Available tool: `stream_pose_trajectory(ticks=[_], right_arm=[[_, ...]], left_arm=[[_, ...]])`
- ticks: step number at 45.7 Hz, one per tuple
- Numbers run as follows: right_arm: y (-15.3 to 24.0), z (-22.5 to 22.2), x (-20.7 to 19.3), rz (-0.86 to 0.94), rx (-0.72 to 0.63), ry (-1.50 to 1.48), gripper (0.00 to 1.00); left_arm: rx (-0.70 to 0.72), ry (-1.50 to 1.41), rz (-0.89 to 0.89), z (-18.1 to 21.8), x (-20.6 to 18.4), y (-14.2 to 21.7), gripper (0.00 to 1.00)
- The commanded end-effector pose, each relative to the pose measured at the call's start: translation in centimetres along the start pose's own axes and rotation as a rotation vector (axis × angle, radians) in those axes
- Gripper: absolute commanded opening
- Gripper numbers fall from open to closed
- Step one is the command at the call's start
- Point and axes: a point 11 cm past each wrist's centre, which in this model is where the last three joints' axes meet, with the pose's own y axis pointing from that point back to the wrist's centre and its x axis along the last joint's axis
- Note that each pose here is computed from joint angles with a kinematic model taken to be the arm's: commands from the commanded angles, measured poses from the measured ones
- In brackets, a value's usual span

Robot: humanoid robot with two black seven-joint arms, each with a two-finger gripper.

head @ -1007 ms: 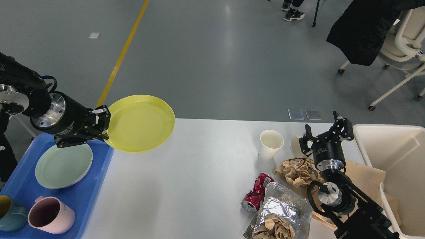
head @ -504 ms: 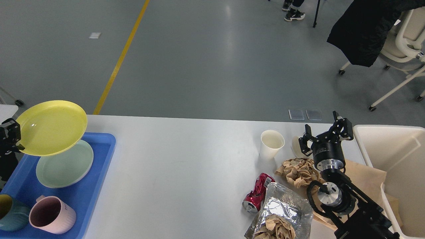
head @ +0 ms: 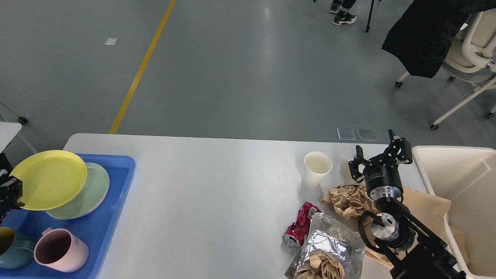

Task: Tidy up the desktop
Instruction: 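Lift the yellow plate and set it onto the green plate on the tray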

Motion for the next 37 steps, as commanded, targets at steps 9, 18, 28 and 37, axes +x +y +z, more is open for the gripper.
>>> stream_pose_trajectory(ticks=[9, 18, 28, 37], right_arm=[[0.0, 0.0, 0.0, 0.0, 0.0, 0.0, 1.0], [0.0, 0.0, 0.0, 0.0, 0.0, 0.0, 1.0], [0.0, 0.0, 0.0, 0.0, 0.0, 0.0, 1.0], [0.0, 0.0, 0.0, 0.0, 0.0, 0.0, 1.0]], left_arm=[[0.001, -0.045, -0.022, 1.4, -2.4, -1.9, 0.0], [-0.005, -0.061, 0.005, 2.2, -3.1, -2.5, 0.0], [-0.013, -0.05, 0.005, 2.2, -3.4, -2.8, 0.08], [-0.013, -0.053, 0.094, 2.2, -2.5, -2.8, 0.84]])
